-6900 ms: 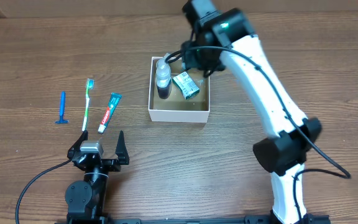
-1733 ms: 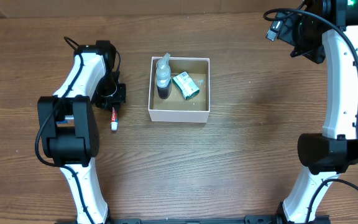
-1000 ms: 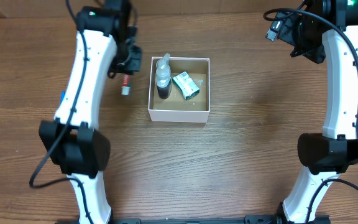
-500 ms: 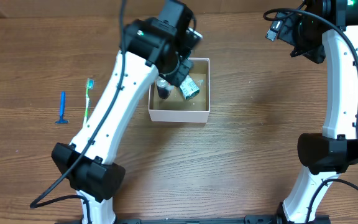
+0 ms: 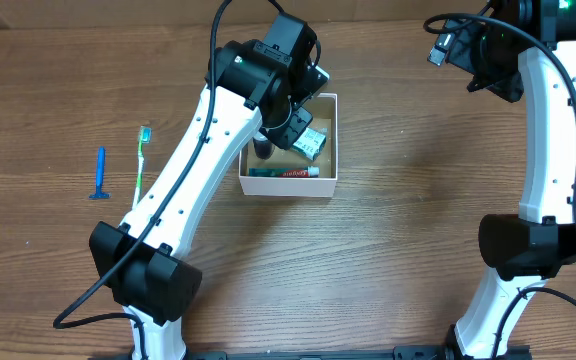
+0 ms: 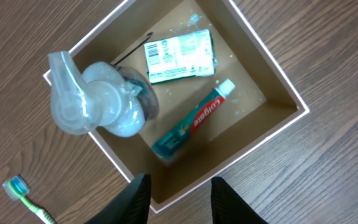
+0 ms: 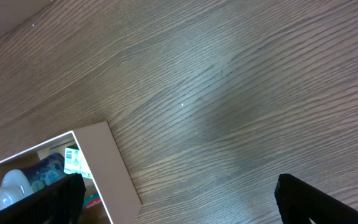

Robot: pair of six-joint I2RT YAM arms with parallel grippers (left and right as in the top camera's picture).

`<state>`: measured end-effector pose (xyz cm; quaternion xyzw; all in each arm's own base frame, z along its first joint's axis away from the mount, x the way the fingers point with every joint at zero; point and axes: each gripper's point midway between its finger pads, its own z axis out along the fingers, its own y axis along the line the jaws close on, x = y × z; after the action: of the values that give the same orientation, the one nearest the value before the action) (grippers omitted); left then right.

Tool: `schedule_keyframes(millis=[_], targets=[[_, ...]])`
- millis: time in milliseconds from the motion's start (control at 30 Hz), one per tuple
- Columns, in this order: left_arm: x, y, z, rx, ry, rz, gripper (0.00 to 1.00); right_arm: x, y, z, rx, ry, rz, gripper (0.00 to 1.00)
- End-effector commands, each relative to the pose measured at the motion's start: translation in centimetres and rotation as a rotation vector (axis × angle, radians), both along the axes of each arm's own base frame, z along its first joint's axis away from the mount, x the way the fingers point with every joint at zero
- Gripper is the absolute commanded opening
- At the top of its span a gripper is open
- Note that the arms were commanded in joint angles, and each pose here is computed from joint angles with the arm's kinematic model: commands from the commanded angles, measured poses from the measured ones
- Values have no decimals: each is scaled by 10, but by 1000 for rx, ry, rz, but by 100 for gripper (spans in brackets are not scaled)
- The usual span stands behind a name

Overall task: Pack container
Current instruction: 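Release the tube and move the left gripper to the green toothbrush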

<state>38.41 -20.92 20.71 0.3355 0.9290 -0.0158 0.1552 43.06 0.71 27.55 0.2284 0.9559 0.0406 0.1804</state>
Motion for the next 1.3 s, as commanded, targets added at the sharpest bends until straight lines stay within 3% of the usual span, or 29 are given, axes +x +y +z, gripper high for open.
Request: schedule_keyframes(millis=[0,200,400,467,533,600,767,933,1267], targets=[[4,21,21,-16,-49,77,36,-1,1,13,-2,-38,4,100],[11,77,66,-112,-131,333,38,-1,1,13,-3,-38,5,100],[18,160,72,-148,-124,662,58,-1,1,13,-2,-38,4,100],[16,182,55,-119,-84,717,53,-1,1,13,-2,-38,4,100],[11,206,24,-71,-10,779,37,-1,1,13,-2,-38,4,100],[7,218,-2,-53,45,827,39,-1,1,13,-2,-38,4,100],[-1,240,-66,-23,125,893,49,-1,1,13,-2,-38,4,100],[-4,256,-109,-27,124,936,73,-1,1,13,-2,-38,4,100],[6,263,-139,-32,55,891,82,-1,1,13,-2,-38,4,100]])
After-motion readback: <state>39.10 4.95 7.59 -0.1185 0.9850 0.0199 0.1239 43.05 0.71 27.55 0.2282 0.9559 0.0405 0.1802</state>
